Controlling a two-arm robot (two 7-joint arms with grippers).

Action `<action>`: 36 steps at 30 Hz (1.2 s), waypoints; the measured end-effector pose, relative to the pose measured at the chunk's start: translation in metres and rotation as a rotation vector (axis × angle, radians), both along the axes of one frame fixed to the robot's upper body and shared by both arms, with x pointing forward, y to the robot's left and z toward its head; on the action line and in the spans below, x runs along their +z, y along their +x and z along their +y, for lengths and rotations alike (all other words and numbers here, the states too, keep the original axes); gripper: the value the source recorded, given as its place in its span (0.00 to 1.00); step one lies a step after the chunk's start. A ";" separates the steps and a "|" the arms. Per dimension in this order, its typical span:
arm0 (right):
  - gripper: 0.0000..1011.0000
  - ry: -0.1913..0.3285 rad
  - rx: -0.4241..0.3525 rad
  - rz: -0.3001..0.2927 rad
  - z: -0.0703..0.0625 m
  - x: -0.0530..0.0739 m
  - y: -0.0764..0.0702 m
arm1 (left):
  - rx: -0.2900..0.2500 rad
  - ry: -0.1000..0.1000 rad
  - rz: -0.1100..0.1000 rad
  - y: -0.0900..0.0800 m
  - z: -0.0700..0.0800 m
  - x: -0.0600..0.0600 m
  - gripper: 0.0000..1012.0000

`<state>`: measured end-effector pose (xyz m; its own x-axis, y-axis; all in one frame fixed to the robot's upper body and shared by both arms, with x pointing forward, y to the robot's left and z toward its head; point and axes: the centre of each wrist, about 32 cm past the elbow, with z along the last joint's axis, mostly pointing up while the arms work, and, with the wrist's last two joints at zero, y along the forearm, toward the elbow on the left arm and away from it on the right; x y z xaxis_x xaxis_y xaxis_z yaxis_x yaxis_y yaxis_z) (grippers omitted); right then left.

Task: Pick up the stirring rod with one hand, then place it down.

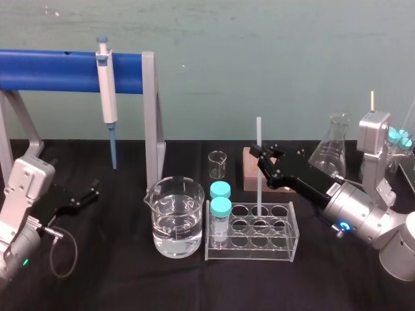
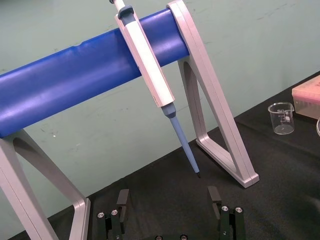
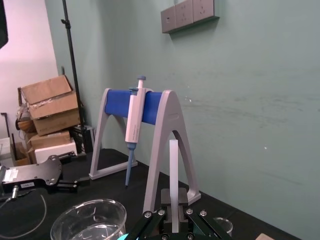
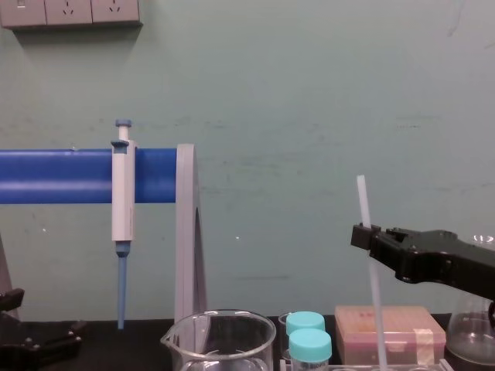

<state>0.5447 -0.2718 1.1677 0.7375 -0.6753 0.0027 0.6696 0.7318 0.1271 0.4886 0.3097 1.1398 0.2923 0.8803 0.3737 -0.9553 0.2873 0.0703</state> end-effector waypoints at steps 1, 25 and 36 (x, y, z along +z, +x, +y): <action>0.07 0.002 -0.003 0.004 0.000 -0.002 0.000 | 0.000 0.000 0.000 0.000 0.000 0.000 0.99; 0.07 0.027 -0.048 0.081 0.003 -0.020 -0.006 | 0.000 0.000 0.000 0.000 0.000 0.000 0.99; 0.07 0.010 -0.059 0.108 0.005 -0.027 -0.008 | 0.000 0.000 0.000 0.000 0.000 0.000 0.99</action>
